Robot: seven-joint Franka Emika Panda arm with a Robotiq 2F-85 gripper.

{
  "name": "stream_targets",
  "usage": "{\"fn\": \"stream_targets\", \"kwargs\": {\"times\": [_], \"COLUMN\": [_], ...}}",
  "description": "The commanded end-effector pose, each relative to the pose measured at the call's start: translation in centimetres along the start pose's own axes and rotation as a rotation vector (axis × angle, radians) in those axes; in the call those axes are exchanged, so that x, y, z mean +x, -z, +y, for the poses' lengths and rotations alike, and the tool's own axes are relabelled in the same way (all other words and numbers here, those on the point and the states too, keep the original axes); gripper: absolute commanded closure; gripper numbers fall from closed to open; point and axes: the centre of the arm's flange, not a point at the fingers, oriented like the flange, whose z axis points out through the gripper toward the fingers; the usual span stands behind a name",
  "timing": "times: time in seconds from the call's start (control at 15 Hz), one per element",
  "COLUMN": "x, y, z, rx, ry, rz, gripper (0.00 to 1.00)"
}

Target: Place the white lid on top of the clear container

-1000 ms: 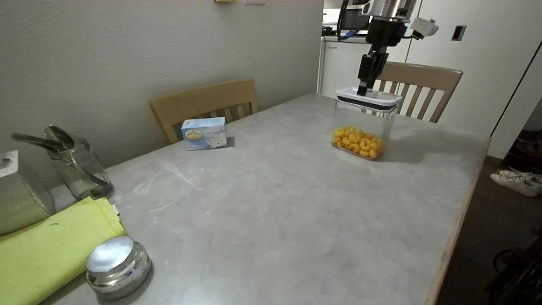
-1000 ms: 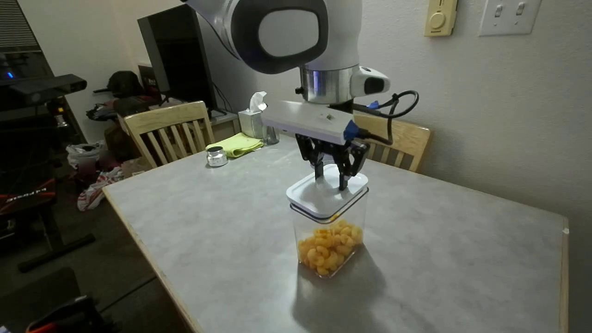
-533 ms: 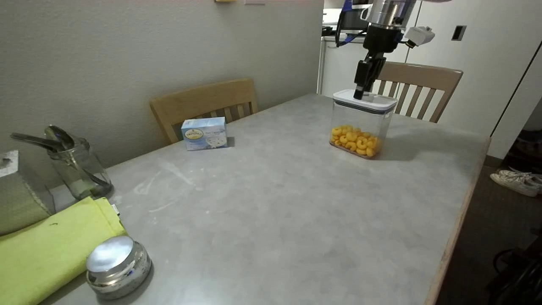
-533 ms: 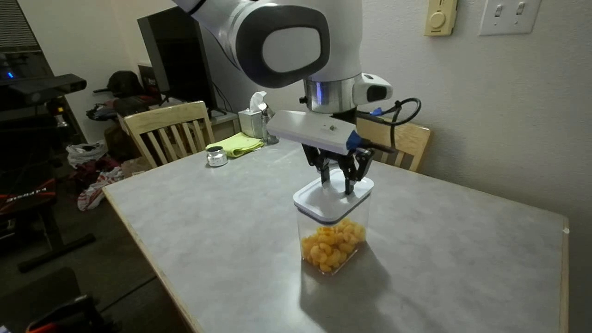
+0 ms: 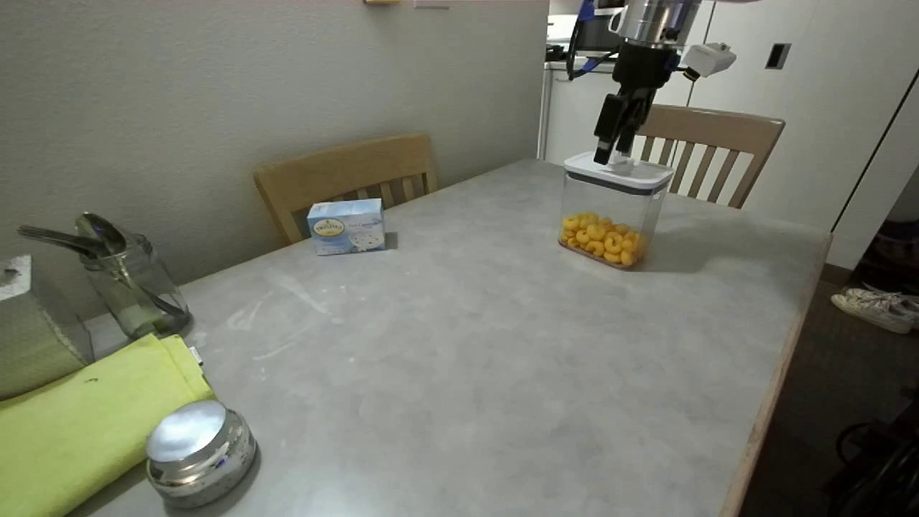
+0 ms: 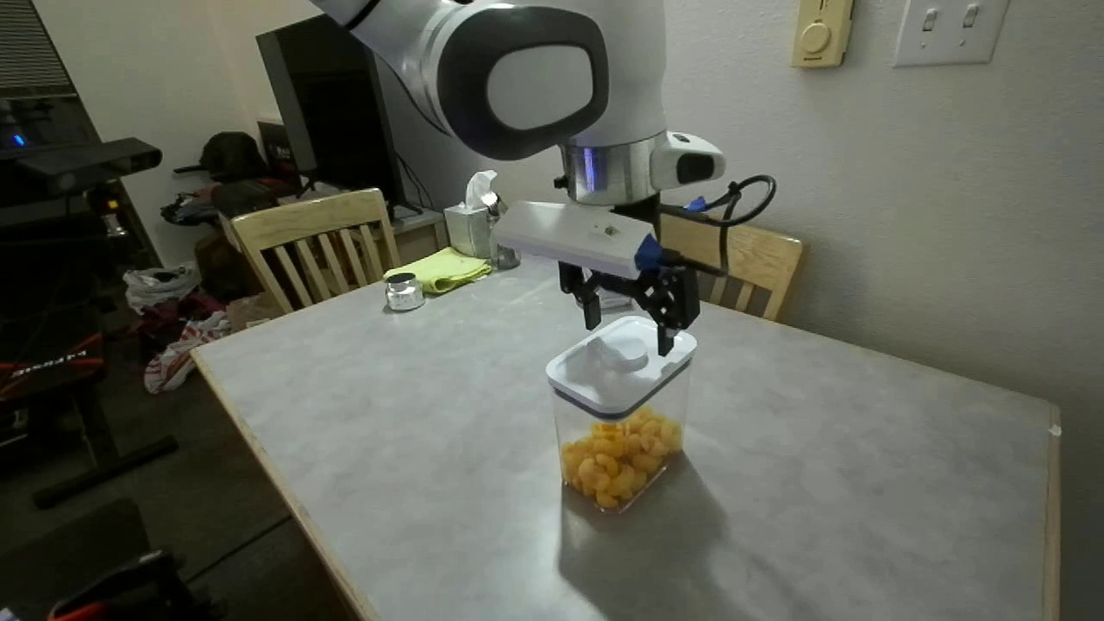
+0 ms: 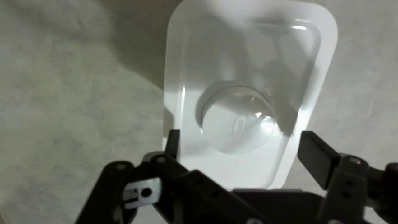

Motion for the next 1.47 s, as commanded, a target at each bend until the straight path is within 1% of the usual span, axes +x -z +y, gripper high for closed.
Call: {"fn": "stream_targets", "kwargs": {"times": [0.0,0.07,0.13,0.2,0.27,0.4,0.6,0.8,0.93,1.4], "x": [-0.1,0.1,0.3,0.4,0.5,0.4,0.1,-0.5,-0.8,-1.6], "y": [2.0,2.6,2.9,3.2,3.3,3.3,2.8,2.6,2.6,1.9], "z": [-1.9,-2.4,-2.8,-3.1,-3.3,-3.5,-3.1,-2.1,-1.6,-1.1], "rx": [-0.05,-0.058,-0.068,-0.072,-0.078,-0.091,-0.128,-0.139,-0.126,-0.094], "ry": [-0.008,-0.009,-0.019,-0.028,-0.044,-0.089,-0.18,-0.247,-0.276,-0.343], "rz": [0.021,0.027,0.031,0.032,0.032,0.03,0.021,0.007,-0.01,-0.071], "gripper": [0.15,0.25,0.27,0.32,0.41,0.55,0.77,0.97,1.0,1.0]}}
